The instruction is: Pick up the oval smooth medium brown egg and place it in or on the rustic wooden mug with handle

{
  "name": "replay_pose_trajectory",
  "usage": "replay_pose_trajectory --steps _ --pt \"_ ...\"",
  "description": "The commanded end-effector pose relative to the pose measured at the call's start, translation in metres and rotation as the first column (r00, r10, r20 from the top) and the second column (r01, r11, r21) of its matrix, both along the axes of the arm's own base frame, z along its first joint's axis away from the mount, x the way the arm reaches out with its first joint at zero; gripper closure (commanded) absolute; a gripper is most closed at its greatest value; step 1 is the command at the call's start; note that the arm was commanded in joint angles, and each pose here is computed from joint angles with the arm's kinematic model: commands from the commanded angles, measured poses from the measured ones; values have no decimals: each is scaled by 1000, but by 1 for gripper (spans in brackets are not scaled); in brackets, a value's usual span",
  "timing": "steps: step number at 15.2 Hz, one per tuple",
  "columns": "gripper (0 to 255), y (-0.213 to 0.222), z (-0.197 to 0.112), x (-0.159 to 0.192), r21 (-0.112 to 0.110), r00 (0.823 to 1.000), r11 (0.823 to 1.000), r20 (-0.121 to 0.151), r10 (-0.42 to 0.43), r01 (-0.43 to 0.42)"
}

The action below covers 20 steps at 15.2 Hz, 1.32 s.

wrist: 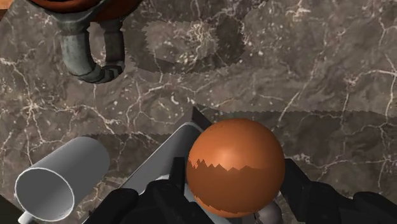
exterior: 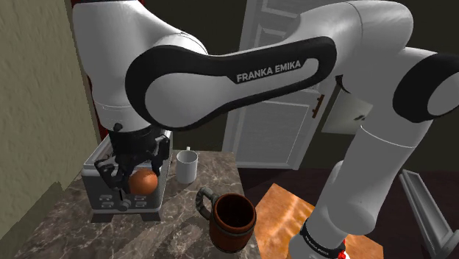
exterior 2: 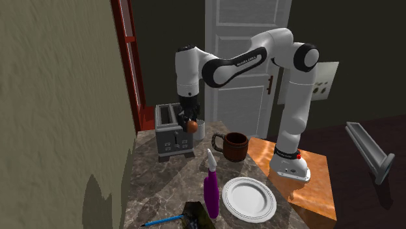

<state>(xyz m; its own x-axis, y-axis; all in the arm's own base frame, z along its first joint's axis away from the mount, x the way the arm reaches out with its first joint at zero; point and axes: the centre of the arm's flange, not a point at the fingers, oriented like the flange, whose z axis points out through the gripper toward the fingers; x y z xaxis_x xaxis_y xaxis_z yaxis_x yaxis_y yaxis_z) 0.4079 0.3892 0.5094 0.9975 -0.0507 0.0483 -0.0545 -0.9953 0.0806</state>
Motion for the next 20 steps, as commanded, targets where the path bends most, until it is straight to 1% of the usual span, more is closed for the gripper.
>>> replay_pose_trajectory --steps 1,15,16,20 --pt "255 1 8 0 0 1000 1000 0 0 0" --pt "255 -138 9 -123 0 1000 1000 0 0 0" --pt "255 -153 10 -137 0 1000 1000 0 0 0" --pt "255 -153 -12 -137 0 1000 1000 0 0 0"
